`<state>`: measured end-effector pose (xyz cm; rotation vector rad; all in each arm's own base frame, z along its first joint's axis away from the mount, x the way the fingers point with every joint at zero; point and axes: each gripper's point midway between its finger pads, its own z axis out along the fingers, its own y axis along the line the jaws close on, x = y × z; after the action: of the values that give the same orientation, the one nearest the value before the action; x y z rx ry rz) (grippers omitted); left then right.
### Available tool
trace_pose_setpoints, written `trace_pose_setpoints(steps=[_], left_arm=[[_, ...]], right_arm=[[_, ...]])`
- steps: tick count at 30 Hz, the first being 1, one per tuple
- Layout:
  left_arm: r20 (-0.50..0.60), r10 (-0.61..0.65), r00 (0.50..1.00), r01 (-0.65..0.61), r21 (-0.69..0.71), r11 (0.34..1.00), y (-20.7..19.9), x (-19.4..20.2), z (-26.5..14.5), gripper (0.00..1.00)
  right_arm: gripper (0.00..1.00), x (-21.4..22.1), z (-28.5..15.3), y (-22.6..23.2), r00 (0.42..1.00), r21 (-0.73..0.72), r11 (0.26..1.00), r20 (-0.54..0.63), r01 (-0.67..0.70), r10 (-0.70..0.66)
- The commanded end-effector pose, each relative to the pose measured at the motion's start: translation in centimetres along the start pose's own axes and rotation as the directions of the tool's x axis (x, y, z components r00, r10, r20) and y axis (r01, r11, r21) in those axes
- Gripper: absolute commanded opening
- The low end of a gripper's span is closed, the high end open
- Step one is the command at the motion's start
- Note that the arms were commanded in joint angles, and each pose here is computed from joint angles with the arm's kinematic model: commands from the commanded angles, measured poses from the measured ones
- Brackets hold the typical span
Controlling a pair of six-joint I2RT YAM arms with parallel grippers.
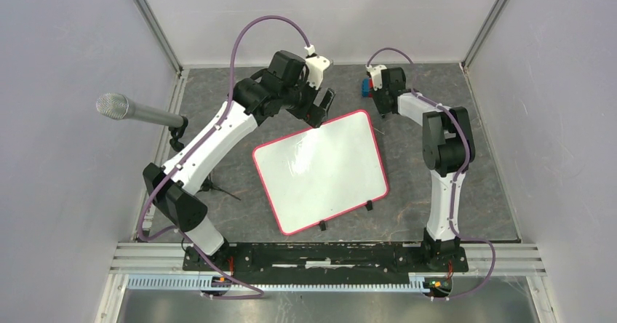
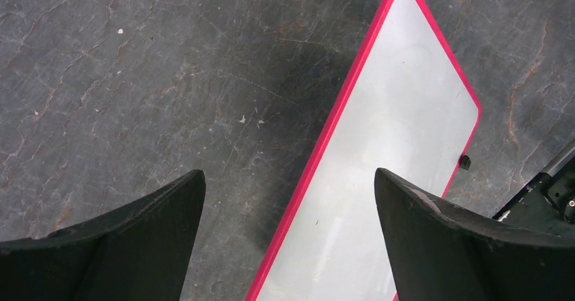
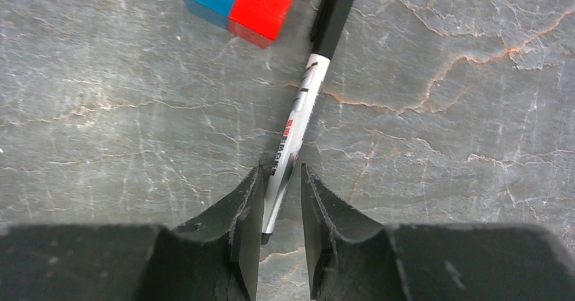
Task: Write a sentence on the whiteboard
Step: Open the whiteboard marker at the center of the board.
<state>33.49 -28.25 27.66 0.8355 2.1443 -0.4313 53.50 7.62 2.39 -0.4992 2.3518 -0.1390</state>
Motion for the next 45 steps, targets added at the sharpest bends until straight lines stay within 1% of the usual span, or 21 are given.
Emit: trace_pose_setpoints(steps=[1,12,18,19,20,25,28,32,36,44,45], left_arm=[[0.1,-0.007,0.995,0.006,0.008,1.0,-0.2,-2.2,-2.0,1.0],[0.115,-0.011,0.993,0.009,0.013,1.0,-0.3,-2.3,-2.5,1.0],[0.118,-0.009,0.993,0.008,0.006,1.0,-0.3,-2.1,-2.9,1.0],[0.117,-0.009,0.993,0.009,0.007,1.0,-0.3,-2.1,-2.8,1.0],[0.115,-0.007,0.993,0.006,0.009,1.0,-0.4,-2.0,-2.8,1.0],[0.102,0.0,0.995,0.0,0.006,1.0,-0.2,-1.8,-2.2,1.0],[0.106,-0.005,0.994,0.004,0.014,1.0,-0.4,-1.8,-2.4,1.0],[0.11,0.007,0.994,-0.008,0.016,1.0,-0.4,-1.8,-2.3,1.0],[0.115,0.011,0.993,-0.015,0.035,0.999,-0.7,-1.9,-2.5,1.0],[0.143,0.038,0.989,-0.048,0.07,0.996,-1.3,-2.7,-3.2,1.0],[0.145,0.043,0.988,-0.054,0.075,0.996,-1.5,-2.7,-3.3,1.0]], right_arm=[[0.31,4.7,-0.4,-1.0,0.988,-0.009,1.0,-0.153,-0.021,0.019],[0.33,7.5,-0.2,-0.1,0.971,-0.073,0.997,-0.239,-0.035,0.016],[0.28,9.0,0.0,0.3,0.958,-0.117,0.992,-0.285,-0.055,0.019],[0.26,9.1,0.0,0.3,0.957,-0.118,0.992,-0.29,-0.054,0.018],[0.23,9.2,0.0,0.9,0.957,-0.149,0.987,-0.29,-0.064,0.018],[0.0,9.6,-0.4,1.0,0.957,-0.183,0.981,-0.291,-0.064,0.008],[0.0,8.3,-1.4,0.5,0.967,-0.199,0.978,-0.253,-0.059,0.007],[0.0,5.6,-3.5,-0.1,0.989,-0.222,0.974,-0.149,-0.052,0.019],[0.0,3.8,-5.5,-0.8,0.997,-0.23,0.973,-0.077,-0.029,0.012],[0.0,2.8,-8.3,-2.1,0.999,-0.298,0.953,-0.016,-0.054,0.052],[0.0,2.9,-8.6,-3.0,0.997,-0.297,0.952,-0.007,-0.072,0.073]])
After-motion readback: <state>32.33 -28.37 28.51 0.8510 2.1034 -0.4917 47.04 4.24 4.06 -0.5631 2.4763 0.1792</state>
